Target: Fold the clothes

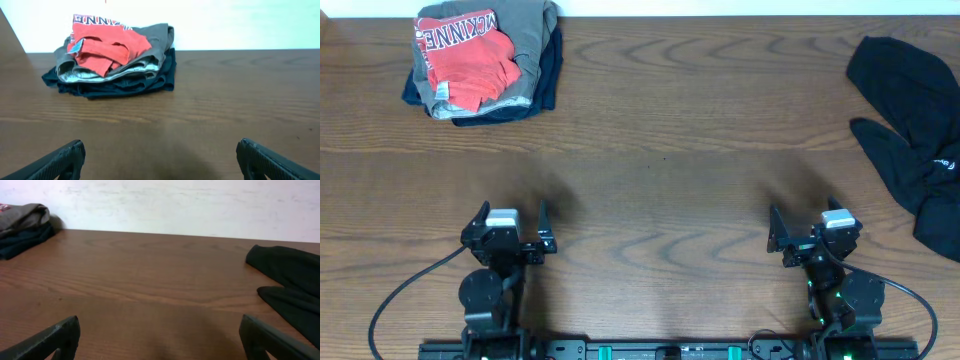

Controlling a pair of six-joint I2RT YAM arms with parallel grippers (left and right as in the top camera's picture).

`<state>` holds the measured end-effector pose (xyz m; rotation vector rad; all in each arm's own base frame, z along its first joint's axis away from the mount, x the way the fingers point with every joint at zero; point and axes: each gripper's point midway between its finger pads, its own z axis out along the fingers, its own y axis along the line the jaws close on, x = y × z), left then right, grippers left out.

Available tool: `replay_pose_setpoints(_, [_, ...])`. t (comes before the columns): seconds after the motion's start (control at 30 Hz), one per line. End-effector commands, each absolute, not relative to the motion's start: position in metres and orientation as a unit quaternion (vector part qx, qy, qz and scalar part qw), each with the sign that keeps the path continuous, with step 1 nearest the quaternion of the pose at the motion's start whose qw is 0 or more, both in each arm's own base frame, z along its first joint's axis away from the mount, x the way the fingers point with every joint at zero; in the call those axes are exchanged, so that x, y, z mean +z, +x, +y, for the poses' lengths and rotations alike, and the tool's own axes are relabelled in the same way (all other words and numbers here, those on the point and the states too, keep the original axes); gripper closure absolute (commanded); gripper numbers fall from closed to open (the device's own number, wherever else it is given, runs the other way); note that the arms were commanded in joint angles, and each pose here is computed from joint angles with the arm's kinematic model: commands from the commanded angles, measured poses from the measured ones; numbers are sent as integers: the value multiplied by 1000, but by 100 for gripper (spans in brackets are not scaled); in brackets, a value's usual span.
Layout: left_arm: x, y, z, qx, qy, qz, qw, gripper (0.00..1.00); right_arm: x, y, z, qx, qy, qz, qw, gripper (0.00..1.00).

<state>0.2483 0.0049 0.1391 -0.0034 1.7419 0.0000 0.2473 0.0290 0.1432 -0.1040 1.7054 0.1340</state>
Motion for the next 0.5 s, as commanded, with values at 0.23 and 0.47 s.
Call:
replay_pose_setpoints(0.23, [136, 244, 1, -21, -13, 761, 648, 2, 143, 247, 26, 57, -39, 752, 655, 1])
replay_pose_setpoints(0.47, [136, 244, 0, -23, -11, 761, 648, 2, 143, 247, 26, 57, -39, 752, 655, 1])
